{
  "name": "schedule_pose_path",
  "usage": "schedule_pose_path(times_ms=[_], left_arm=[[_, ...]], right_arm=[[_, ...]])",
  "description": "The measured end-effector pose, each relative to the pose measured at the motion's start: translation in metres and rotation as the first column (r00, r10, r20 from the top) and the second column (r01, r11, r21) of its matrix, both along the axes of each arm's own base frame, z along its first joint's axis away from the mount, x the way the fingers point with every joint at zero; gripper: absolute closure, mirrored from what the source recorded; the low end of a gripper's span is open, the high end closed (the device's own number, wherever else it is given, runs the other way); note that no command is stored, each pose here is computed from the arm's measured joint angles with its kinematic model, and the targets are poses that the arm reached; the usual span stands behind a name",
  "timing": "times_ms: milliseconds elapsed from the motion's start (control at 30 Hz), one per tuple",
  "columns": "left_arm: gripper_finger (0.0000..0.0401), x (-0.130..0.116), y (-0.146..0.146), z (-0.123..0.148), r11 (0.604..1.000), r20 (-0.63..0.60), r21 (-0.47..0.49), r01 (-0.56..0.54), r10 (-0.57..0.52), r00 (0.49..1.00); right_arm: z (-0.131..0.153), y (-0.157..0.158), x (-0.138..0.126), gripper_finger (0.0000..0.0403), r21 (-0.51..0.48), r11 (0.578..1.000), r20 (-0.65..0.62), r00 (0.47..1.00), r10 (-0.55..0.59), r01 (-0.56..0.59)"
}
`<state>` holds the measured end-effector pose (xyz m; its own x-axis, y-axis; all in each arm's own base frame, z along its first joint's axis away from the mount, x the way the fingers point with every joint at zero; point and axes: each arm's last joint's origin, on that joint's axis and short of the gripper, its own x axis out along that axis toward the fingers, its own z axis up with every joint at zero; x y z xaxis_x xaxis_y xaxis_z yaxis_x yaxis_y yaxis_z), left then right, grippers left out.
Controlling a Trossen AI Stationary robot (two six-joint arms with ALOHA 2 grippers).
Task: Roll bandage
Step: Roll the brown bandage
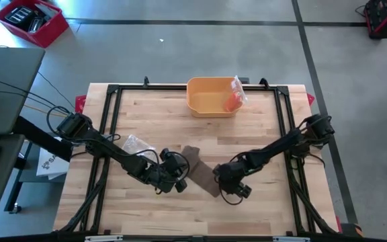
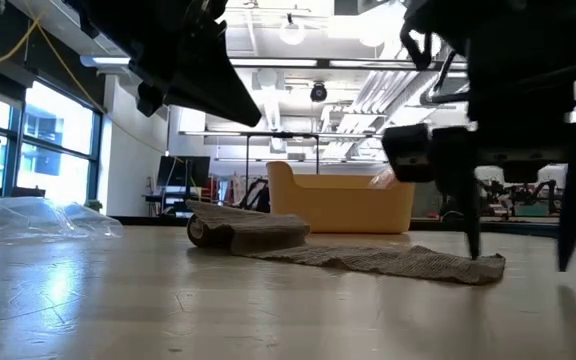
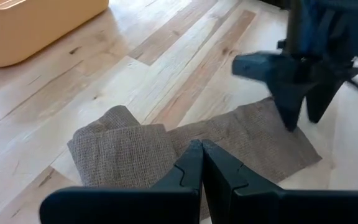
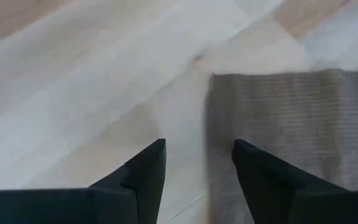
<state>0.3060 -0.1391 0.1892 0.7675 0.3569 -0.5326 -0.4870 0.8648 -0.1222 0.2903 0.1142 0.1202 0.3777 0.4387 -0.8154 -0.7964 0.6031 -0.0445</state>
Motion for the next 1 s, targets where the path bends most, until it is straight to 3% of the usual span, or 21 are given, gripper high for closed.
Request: schedule_pose_path(times_ms=[167, 300, 600, 767, 1000], left_arm=[[0.0401, 0.0, 0.0, 0.0, 1.0, 0.004, -0.004, 0.0, 0.001, 1.0], [0.0401, 0.001, -0.001, 0.001, 1.0, 0.021, -0.014, 0.0, 0.0, 1.0], [0.0401, 0.0, -0.005, 0.005, 0.999, 0.039, 0.039, 0.005, -0.007, 0.999], [0.0401, 0.002, -0.013, 0.024, 0.99, 0.049, 0.141, -0.021, 0.014, 0.999], [0.0401, 0.004, -0.017, 0.04, 0.984, 0.019, 0.175, -0.022, 0.019, 1.0]], right_arm=[[-0.012, 0.0, 0.009, 0.0224, 0.031, 1.0, 0.034, 0.999, -0.005, 0.004], [-0.018, -0.006, 0.016, 0.0248, 0.057, 0.998, 0.039, 0.999, -0.026, 0.024], [-0.029, -0.016, 0.021, 0.0393, 0.063, 0.989, -0.015, 0.991, -0.13, 0.131], [0.005, -0.002, -0.003, 0.0401, 0.003, 0.981, -0.047, 0.98, -0.194, 0.195], [0.095, 0.02, -0.055, 0.0402, 0.033, 0.961, 0.163, 0.947, -0.277, 0.275]])
